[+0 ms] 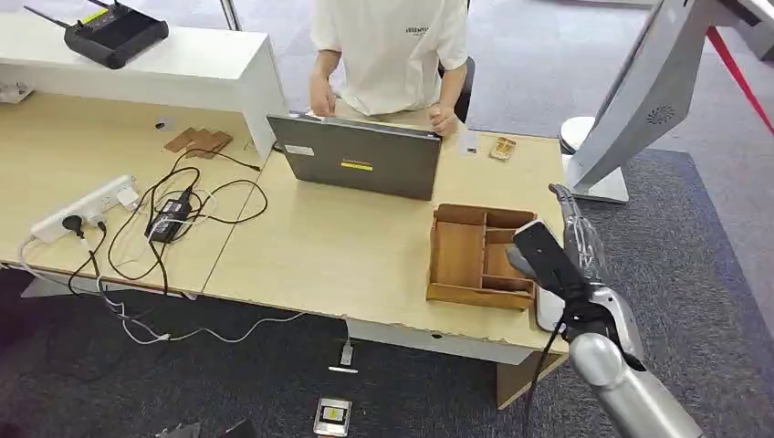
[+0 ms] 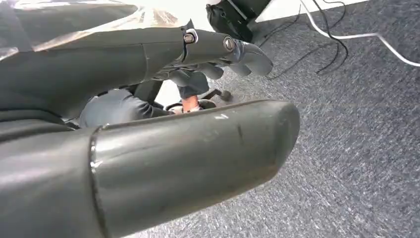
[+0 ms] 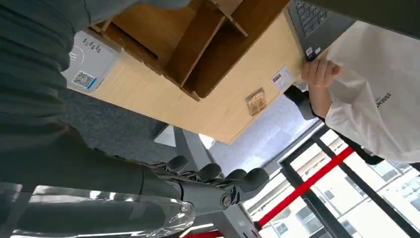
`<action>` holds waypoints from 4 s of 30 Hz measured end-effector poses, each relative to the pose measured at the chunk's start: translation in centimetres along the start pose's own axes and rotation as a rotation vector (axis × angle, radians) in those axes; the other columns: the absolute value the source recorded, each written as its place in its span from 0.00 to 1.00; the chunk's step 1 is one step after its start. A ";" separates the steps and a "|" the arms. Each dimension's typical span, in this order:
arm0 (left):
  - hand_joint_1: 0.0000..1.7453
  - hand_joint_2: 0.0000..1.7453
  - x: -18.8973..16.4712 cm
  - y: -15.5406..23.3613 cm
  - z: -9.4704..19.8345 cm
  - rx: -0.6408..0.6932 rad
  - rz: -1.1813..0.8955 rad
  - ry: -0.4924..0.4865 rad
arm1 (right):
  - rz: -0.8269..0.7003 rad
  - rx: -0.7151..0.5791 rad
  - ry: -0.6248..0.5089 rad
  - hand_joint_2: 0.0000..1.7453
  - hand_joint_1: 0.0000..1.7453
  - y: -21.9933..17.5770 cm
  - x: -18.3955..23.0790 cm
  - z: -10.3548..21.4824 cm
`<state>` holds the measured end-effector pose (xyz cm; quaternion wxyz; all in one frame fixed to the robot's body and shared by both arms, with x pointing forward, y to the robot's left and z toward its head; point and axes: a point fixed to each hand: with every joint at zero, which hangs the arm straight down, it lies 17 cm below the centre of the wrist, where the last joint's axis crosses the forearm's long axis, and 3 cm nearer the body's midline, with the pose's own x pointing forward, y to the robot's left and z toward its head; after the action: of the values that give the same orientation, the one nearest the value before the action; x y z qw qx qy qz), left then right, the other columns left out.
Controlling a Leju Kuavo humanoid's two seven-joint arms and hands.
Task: Pass the card to the sensor for recognition and then transmit it.
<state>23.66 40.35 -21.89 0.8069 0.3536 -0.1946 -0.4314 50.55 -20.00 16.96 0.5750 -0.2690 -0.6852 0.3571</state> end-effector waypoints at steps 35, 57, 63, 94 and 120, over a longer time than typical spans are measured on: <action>0.00 0.00 0.1 0.6 0.1 0.058 -0.021 -0.012 | 0.296 0.115 -0.050 1.00 0.00 4.6 1.7 5.5; 0.00 0.00 2.0 1.9 -0.4 0.059 -0.040 -0.044 | 0.452 0.207 0.032 1.00 0.00 7.7 -3.4 3.5; 0.00 0.00 2.3 1.9 -0.4 0.058 -0.038 -0.052 | 0.468 0.216 0.061 1.00 0.00 8.1 -5.1 2.7; 0.00 0.00 2.4 1.7 -0.4 0.053 -0.033 -0.053 | 0.451 0.193 0.073 1.00 0.00 8.1 -8.1 2.2; 0.00 0.00 2.9 2.0 -0.4 0.055 -0.052 -0.062 | 0.473 0.212 0.106 1.00 0.00 8.5 -10.7 4.3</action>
<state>26.65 38.90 -20.66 0.7789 0.3669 -0.2218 -0.4576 48.07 -24.04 3.41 0.5357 -0.3781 -0.5308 0.5369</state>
